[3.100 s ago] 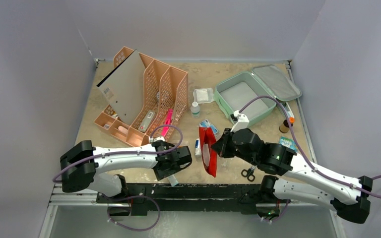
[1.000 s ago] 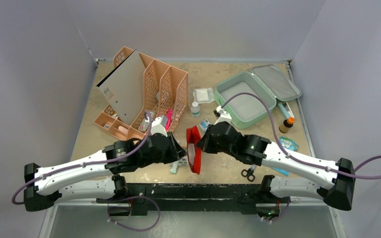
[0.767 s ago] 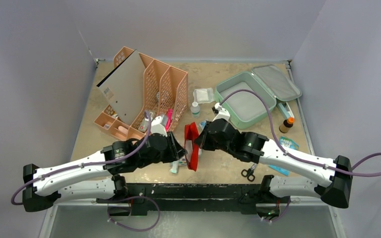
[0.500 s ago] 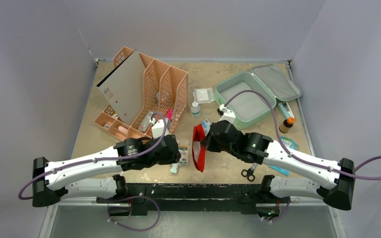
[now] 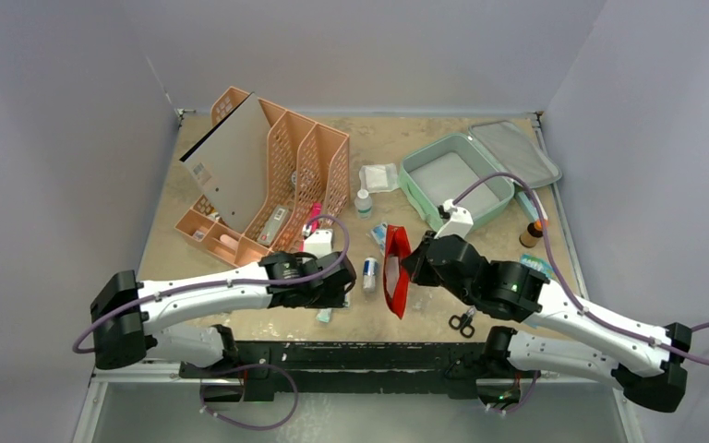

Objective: Organize the medicine kit
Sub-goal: Place the medical item at the medicine pouch.

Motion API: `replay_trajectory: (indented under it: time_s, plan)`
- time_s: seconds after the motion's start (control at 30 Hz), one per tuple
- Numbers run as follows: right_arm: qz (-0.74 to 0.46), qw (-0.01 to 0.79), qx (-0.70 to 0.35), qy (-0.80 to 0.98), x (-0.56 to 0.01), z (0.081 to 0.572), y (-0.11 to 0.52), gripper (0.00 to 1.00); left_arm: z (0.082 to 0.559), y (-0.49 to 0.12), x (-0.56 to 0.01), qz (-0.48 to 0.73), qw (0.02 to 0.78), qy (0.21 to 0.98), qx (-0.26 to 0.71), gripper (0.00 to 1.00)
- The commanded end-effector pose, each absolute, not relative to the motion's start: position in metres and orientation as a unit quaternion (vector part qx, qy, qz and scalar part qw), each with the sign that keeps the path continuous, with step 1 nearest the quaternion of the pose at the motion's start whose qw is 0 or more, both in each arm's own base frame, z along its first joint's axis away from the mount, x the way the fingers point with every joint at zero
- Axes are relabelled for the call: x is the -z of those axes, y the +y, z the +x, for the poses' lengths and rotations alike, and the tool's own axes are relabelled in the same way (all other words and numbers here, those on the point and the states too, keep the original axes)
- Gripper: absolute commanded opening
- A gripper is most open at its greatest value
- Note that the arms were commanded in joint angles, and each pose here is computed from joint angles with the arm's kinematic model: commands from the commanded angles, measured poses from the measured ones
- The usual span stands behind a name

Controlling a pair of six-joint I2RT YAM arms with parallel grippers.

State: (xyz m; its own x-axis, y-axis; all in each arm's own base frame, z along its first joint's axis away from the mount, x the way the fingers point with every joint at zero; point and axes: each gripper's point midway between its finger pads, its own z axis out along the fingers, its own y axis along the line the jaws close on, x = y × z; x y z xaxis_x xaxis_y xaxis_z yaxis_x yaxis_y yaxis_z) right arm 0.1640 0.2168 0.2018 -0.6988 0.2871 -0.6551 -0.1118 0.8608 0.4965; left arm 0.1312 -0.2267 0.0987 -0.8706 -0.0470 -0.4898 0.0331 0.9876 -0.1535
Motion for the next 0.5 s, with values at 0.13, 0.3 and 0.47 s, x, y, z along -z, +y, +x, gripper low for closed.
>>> replay_trajectory:
  time_s: [0.13,0.3,0.47]
  plan:
    - [0.038,0.435,-0.224,0.871,-0.205,0.175,0.196,0.0,0.141,-0.241,-0.069,0.016,0.215,0.973,0.078,0.67]
    - [0.031,0.439,-0.226,0.869,-0.205,0.176,0.198,0.0,0.141,-0.243,-0.049,0.026,0.186,0.98,0.06,0.65]
    - [0.032,0.448,-0.23,0.863,-0.207,0.178,0.198,0.0,0.138,-0.238,-0.037,0.033,0.162,0.986,0.012,0.58]
